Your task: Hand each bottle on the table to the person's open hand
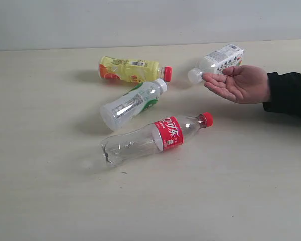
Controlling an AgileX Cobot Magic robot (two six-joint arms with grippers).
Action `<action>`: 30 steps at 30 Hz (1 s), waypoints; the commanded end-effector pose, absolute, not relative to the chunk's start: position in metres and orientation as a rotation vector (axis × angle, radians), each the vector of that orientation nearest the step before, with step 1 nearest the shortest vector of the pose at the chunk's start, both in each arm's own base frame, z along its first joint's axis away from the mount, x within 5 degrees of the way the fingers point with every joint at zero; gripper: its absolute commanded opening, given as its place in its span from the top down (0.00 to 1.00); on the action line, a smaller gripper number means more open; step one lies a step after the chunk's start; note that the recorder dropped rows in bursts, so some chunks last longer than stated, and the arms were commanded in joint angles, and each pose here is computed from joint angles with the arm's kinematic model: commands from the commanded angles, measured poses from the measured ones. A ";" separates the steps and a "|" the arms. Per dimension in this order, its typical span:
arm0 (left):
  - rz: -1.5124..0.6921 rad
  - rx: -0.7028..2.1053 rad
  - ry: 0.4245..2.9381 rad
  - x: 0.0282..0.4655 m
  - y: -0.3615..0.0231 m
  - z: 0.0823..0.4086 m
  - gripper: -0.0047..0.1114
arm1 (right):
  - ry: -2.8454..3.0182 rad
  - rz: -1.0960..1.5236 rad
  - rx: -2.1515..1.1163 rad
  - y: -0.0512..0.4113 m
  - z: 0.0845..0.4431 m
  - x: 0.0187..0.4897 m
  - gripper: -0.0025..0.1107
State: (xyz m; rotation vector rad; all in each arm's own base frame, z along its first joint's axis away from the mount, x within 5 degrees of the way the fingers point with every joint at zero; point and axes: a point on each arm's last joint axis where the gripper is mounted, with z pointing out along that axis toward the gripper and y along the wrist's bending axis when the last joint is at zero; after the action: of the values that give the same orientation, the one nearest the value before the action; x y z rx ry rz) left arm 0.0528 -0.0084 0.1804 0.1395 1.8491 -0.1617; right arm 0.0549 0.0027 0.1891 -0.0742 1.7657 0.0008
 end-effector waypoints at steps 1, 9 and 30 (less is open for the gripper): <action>-0.161 0.151 1.836 0.053 -0.009 0.181 0.96 | 1.763 -0.003 -0.070 0.002 0.188 0.055 0.98; -0.315 0.058 1.624 0.055 -0.013 0.201 0.96 | 1.763 -0.003 -0.070 0.002 0.188 0.055 0.98; -0.673 -0.122 1.021 0.043 -0.011 0.303 0.96 | 1.763 -0.003 -0.070 0.002 0.188 0.055 0.98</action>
State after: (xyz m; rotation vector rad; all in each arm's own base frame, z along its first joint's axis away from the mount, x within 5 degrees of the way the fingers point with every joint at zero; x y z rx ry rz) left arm 0.0441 -0.0128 0.2655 -0.1416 1.0905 -0.7107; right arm 0.0549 0.0027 0.1891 -0.0742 1.7657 0.0008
